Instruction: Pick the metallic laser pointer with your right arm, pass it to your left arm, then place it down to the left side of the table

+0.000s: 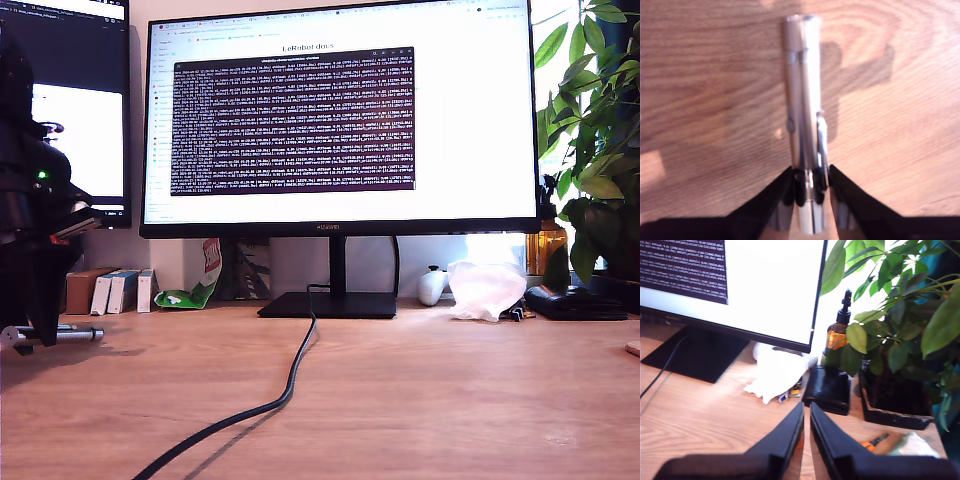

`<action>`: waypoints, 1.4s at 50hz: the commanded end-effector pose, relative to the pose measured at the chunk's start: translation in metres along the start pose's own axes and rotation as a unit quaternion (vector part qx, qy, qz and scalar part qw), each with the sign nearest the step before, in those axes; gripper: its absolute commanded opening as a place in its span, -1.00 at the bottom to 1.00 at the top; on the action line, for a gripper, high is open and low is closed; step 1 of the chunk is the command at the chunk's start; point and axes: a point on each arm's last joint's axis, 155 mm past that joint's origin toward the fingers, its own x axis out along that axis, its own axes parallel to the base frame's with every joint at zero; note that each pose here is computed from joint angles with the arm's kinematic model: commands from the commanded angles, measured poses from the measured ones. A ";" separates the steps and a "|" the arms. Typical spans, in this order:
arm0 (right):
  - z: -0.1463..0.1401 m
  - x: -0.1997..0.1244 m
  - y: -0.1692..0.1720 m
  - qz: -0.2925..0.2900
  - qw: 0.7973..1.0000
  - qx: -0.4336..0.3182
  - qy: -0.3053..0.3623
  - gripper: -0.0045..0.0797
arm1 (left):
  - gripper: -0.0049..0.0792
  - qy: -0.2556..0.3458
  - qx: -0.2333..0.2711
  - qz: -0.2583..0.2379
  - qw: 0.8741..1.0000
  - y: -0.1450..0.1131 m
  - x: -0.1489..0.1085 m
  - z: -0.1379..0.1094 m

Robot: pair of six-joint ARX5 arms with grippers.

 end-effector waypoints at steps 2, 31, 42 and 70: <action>-0.004 0.002 0.003 0.004 1.000 -0.002 0.002 -0.91 | -0.42 0.002 -0.001 0.001 1.000 0.003 0.004 0.002; -0.003 0.002 0.003 0.006 1.000 0.000 0.000 -0.91 | -0.08 0.046 -0.018 -0.006 0.999 0.001 0.002 -0.021; -0.003 0.002 0.004 0.007 1.000 -0.001 0.000 -0.91 | -0.47 0.045 -0.029 0.015 0.998 0.017 -0.001 -0.021; -0.027 0.001 0.008 0.014 0.999 0.005 0.048 -0.91 | -0.93 -0.016 -0.047 0.069 0.996 0.052 -0.007 0.006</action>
